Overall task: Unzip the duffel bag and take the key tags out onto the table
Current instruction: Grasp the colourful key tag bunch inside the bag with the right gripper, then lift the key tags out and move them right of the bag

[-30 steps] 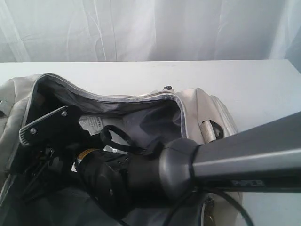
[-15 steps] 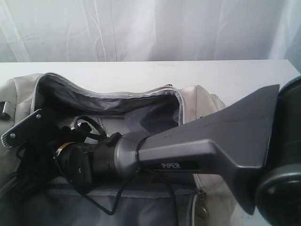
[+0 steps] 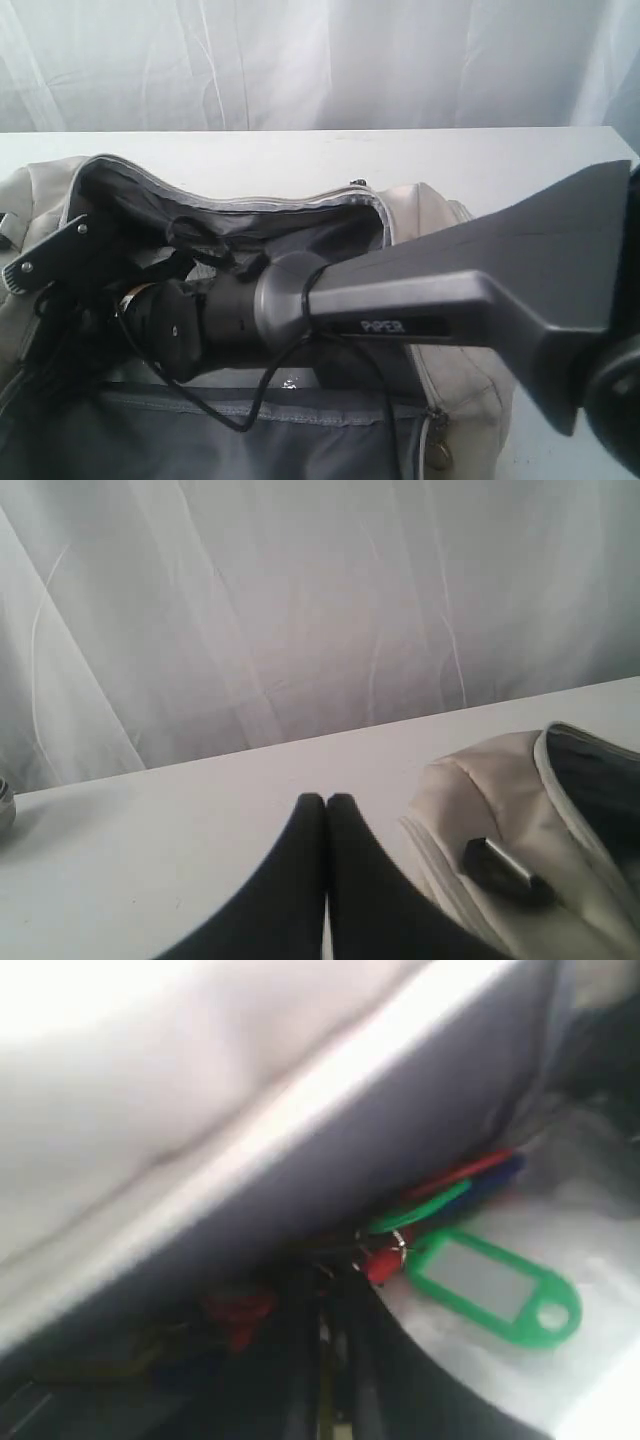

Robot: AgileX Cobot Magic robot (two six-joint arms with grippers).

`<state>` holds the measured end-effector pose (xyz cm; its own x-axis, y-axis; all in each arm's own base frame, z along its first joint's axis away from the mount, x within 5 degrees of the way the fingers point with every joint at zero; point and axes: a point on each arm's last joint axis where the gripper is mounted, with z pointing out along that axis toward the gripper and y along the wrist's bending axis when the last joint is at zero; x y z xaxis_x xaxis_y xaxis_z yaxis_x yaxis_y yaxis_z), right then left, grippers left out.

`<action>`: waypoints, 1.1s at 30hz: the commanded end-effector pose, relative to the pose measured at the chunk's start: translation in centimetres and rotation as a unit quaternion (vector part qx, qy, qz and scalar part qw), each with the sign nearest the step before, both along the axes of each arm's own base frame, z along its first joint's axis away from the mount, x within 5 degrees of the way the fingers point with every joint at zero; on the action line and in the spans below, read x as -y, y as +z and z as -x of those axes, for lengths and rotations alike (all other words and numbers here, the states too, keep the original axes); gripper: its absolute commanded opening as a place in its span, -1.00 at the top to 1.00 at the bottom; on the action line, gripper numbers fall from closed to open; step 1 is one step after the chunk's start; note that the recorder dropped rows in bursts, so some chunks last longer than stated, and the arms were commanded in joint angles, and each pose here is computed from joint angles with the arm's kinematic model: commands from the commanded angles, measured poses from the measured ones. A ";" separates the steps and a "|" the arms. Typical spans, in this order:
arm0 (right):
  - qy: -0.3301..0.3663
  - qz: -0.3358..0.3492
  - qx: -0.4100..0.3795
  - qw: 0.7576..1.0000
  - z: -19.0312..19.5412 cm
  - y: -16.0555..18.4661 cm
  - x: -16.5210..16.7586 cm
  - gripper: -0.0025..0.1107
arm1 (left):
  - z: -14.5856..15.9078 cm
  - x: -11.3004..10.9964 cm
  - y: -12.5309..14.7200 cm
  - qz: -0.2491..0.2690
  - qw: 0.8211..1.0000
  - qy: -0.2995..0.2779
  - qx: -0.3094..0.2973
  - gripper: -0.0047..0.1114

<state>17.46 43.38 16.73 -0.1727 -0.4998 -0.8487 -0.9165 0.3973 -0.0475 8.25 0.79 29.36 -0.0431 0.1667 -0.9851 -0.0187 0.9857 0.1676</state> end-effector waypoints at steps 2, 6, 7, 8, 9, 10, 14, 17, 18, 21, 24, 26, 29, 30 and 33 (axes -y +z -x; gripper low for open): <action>-0.016 -0.038 0.010 0.999 -1.9 5.3 2.0 0.96 | 0.1 0.0 -0.3 -0.003 1.000 -0.004 -0.004 0.92; -0.020 -0.044 0.001 0.999 -3.0 8.1 3.8 0.96 | 0.1 0.0 -0.3 -0.005 1.000 -0.004 -0.004 0.92; -0.020 -0.043 -0.001 0.999 -3.3 8.7 4.3 0.96 | 0.1 0.0 -0.3 -0.005 1.000 -0.004 -0.004 0.92; -0.016 -0.040 -0.001 0.999 -3.4 9.3 4.8 0.96 | 0.1 0.0 -0.3 -0.005 1.000 -0.004 -0.004 0.92; -0.007 -0.032 0.003 0.999 -3.5 9.8 5.2 0.96 | 0.1 0.0 -0.3 -0.005 1.000 -0.004 -0.004 0.92; 0.002 -0.021 0.009 1.000 -3.6 10.2 5.7 0.96 | 0.1 0.0 -0.3 -0.005 1.000 -0.004 -0.004 0.92; 0.044 0.034 0.032 0.998 -3.3 12.1 7.7 0.96 | 0.1 0.0 -0.3 -0.005 1.000 -0.004 -0.004 0.92; 0.061 0.054 0.033 0.996 -2.8 13.8 9.2 0.96 | 0.1 0.0 -0.2 -0.005 1.000 -0.004 -0.003 0.92; 0.064 0.056 0.035 0.996 -2.6 14.4 9.6 0.96 | 0.1 0.0 -0.2 -0.005 1.000 -0.004 -0.003 0.92; 0.063 0.048 0.043 0.996 -2.2 16.5 11.2 0.96 | 0.1 0.0 -0.2 -0.005 1.000 -0.004 -0.003 0.92; 0.057 0.043 0.062 0.996 -2.0 18.8 13.1 0.96 | 0.1 0.0 -0.2 -0.005 1.000 -0.004 -0.003 0.92; 0.053 0.046 0.079 0.994 -1.8 20.4 14.8 0.96 | 0.1 0.0 -0.2 -0.005 1.000 -0.004 -0.003 0.92; 0.039 0.052 0.097 0.993 -1.5 22.6 17.6 0.96 | 0.1 0.0 -0.2 -0.005 1.000 -0.004 -0.003 0.92; 0.032 0.052 0.104 0.993 -1.3 23.4 18.7 0.96 | 0.1 0.0 -0.2 -0.005 1.000 -0.004 -0.003 0.92; -0.008 0.051 0.125 0.991 -1.1 25.6 22.1 0.96 | 0.1 0.0 -0.2 -0.005 1.000 -0.004 -0.003 0.92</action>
<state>18.83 24.40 40.32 0.0240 -0.5858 -0.8101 -0.9036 0.3340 -0.2683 8.19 0.83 29.38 -0.0405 0.1907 -0.9808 -0.0182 0.9813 0.1915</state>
